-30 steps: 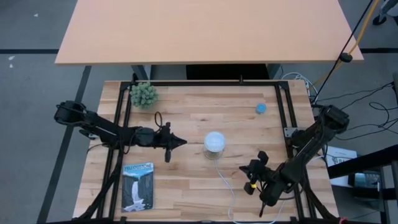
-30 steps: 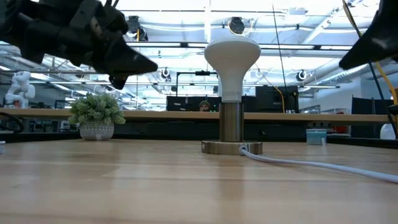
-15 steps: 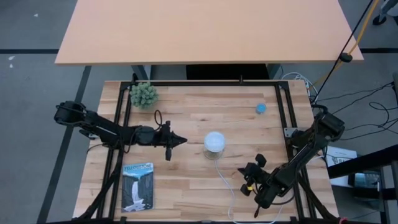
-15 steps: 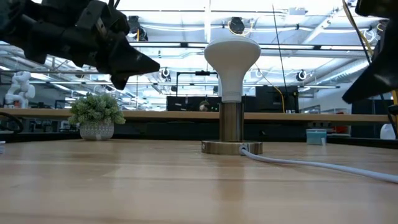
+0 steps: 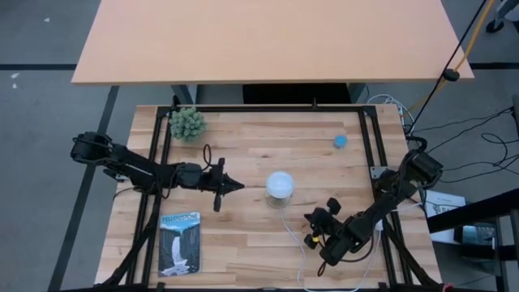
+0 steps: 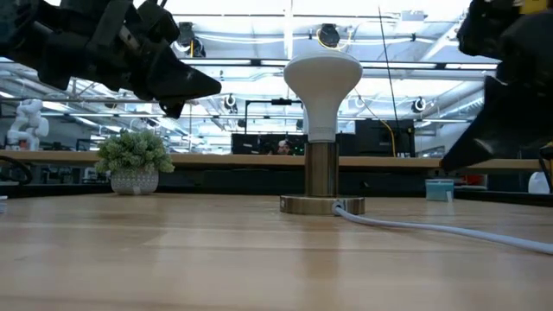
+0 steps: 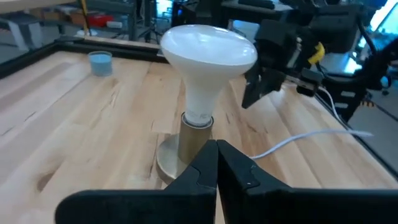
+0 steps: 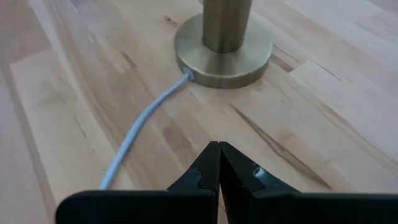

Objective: Screw lightbulb
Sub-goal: Remove the lightbulb from the lamp

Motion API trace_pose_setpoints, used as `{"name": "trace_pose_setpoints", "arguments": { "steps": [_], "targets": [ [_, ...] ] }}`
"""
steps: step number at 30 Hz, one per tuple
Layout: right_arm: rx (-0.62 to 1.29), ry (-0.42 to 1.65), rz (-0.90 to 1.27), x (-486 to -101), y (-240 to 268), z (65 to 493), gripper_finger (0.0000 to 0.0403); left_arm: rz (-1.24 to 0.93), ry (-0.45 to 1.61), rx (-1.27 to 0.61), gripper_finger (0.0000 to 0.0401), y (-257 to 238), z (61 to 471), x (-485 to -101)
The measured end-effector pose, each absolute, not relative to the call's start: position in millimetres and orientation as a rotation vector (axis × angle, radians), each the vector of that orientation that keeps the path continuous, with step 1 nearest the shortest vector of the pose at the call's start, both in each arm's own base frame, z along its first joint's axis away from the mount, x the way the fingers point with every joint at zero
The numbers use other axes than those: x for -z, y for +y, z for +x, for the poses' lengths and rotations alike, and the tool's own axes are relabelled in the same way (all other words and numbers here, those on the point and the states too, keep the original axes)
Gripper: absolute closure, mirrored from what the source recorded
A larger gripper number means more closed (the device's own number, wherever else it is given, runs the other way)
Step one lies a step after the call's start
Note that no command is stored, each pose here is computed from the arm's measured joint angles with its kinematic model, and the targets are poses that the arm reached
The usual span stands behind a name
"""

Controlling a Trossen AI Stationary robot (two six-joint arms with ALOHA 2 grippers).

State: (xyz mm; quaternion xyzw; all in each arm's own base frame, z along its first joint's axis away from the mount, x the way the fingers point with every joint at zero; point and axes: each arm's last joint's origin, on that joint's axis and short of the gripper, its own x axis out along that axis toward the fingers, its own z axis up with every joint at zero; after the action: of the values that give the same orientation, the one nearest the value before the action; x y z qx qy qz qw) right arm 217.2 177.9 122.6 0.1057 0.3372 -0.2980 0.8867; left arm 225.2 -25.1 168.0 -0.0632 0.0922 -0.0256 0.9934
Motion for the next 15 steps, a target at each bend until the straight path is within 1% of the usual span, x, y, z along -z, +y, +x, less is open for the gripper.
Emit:
{"name": "trace_pose_setpoints", "arguments": {
  "steps": [5,9,15],
  "targets": [
    [0.618,0.667,0.254,-125,178,222,0.0403,-0.084,0.193,0.074,0.0399,-21,226,-168],
    [0.628,0.58,0.255,-128,179,224,0.0403,-0.036,0.209,0.052,0.0399,-13,236,-166],
    [0.669,0.333,0.258,-127,184,237,0.0403,0.067,0.295,0.207,0.04,-1,272,-151]
  ]
}}
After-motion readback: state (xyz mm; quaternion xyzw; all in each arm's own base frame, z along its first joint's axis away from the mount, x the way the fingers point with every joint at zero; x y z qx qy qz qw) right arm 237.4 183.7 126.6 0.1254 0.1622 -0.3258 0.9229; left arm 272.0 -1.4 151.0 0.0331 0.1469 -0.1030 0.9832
